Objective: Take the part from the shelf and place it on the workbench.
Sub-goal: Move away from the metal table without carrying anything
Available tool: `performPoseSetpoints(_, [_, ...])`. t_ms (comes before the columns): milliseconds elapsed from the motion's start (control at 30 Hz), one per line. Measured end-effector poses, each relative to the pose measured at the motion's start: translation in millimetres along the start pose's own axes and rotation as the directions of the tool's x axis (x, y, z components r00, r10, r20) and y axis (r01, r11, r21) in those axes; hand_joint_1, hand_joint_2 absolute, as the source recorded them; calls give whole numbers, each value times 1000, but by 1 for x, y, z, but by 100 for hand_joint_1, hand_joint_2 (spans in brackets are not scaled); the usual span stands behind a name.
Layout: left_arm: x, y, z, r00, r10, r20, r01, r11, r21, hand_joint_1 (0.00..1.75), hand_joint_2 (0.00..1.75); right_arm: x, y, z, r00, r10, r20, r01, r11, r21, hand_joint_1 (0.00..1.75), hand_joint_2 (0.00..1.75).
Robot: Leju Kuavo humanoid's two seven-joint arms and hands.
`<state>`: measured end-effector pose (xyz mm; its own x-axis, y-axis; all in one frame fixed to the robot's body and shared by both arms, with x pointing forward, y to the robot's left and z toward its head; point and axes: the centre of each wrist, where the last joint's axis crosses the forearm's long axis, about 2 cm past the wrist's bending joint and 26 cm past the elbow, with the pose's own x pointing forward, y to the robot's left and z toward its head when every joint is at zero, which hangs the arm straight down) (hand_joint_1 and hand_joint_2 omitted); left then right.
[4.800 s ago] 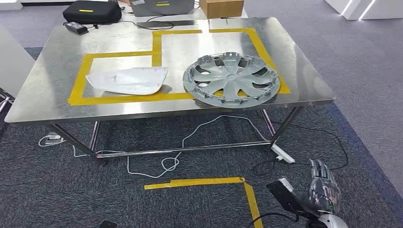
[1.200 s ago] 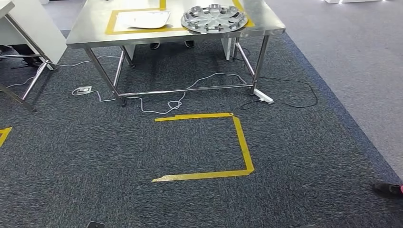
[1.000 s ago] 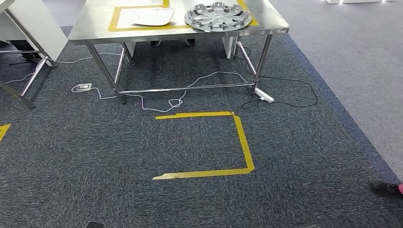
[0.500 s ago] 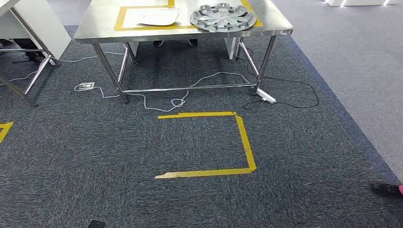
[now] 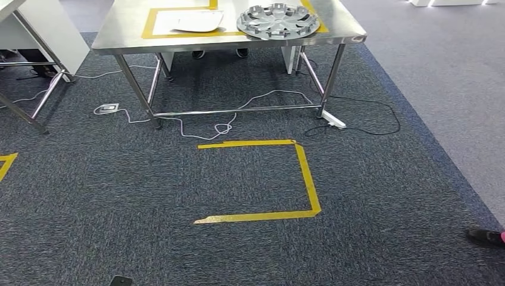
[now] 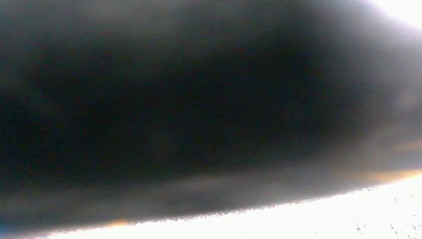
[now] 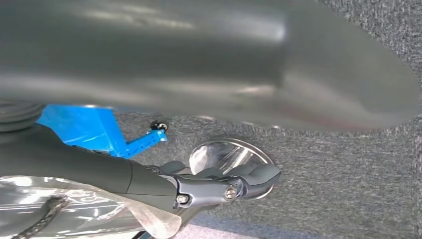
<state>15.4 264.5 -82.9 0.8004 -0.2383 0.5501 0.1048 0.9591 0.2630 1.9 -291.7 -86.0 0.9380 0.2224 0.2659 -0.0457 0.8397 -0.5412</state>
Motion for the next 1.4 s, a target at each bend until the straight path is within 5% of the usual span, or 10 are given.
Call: performPoseSetpoints(1400, [-4, 1, 0, 1000, -24, 10, 24, 1000, 1, 0, 0, 0, -2, -3, 999, -31, 24, 31, 999, -26, 0, 0])
